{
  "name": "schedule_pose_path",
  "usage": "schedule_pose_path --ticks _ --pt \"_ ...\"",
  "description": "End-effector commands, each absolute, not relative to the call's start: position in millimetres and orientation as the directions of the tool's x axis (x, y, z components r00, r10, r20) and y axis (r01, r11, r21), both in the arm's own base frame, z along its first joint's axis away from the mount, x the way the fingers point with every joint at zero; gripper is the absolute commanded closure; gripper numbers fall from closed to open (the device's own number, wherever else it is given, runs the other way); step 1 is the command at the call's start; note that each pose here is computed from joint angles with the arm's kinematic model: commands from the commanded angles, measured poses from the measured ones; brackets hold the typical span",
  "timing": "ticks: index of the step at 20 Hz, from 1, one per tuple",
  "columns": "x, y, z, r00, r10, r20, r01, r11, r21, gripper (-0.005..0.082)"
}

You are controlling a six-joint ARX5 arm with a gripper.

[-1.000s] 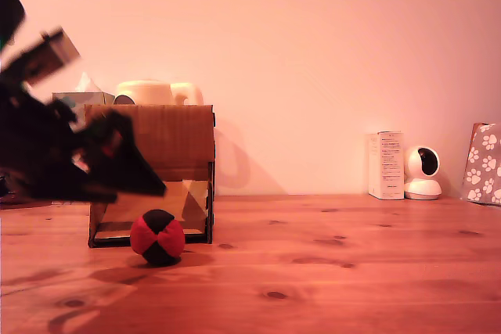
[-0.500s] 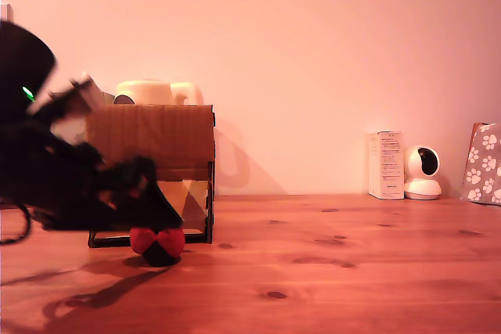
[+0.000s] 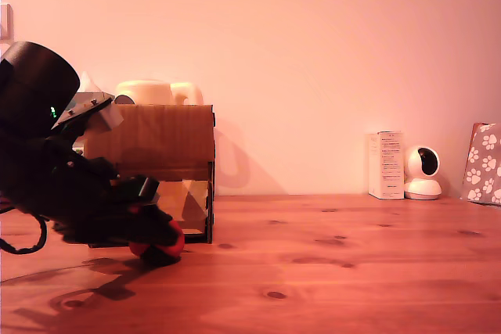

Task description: Drop the footbag into the cardboard dice tower

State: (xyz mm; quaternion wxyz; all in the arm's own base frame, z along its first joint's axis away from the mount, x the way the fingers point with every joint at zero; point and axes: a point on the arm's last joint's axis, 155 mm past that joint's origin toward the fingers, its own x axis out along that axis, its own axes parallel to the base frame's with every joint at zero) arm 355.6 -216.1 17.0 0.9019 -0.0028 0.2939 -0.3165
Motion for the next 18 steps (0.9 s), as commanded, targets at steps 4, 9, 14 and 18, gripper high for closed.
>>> schedule_pose_path --ticks 4,9,14,18 --pt "343.6 -226.4 34.5 0.579 -0.632 -0.515 0.621 0.751 -0.224 0.0625" --pt "323.0 -225.4 73.7 0.551 -0.665 -0.504 0.647 0.722 -0.245 0.0625" --pt "312.9 -221.3 132.6 0.599 -0.691 -0.405 0.675 0.707 -0.211 0.0625" --pt "320.2 -209.4 187.9 0.704 -0.658 -0.266 0.652 0.748 -0.125 0.0625"
